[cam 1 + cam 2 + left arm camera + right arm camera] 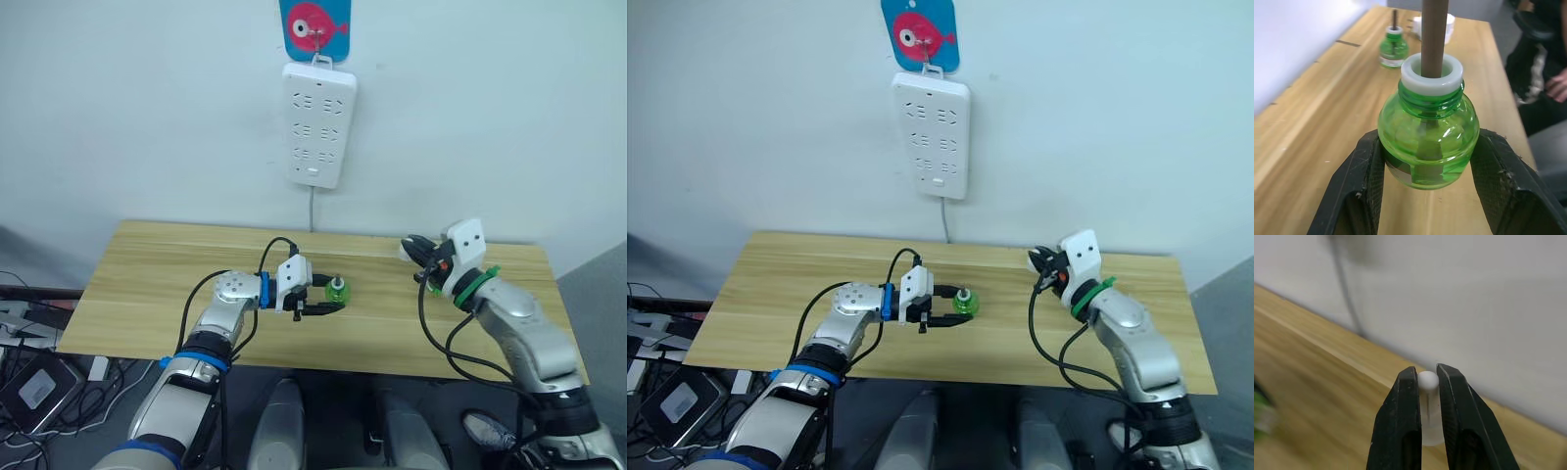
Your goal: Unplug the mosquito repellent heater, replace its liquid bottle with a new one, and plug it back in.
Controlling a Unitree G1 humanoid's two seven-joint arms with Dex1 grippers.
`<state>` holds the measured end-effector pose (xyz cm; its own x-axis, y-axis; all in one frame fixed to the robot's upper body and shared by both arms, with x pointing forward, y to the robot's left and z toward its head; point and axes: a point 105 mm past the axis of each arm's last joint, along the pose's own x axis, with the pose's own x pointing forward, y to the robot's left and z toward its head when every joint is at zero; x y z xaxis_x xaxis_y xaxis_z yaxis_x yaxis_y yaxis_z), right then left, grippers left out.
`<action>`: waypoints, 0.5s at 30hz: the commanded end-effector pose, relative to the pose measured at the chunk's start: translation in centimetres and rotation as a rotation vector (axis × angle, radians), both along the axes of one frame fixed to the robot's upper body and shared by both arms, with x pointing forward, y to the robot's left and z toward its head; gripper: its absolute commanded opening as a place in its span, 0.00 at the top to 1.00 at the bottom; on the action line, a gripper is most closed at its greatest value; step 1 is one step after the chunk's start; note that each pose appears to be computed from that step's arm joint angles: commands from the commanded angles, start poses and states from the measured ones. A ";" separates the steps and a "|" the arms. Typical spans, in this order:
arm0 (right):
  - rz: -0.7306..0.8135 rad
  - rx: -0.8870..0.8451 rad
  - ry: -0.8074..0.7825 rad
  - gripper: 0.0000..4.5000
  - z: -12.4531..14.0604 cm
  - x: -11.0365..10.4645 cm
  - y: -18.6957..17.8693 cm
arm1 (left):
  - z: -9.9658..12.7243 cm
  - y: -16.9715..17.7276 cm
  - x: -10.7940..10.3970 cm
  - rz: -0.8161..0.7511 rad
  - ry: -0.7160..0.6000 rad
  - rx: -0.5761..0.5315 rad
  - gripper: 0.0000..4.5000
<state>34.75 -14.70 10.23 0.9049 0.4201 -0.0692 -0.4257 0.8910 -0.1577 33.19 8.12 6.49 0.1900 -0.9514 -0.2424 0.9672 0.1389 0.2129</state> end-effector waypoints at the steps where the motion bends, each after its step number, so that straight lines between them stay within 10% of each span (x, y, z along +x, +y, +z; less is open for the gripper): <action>1: -0.049 -0.021 -0.057 0.96 -1.2 1.1 -0.4 | 1.5 0.3 0.0 0.020 -0.042 -0.042 0.52; 15: -0.105 0.029 -0.035 0.96 -5.3 2.4 0.0 | 2.3 1.2 -0.7 0.027 -0.043 -0.020 0.52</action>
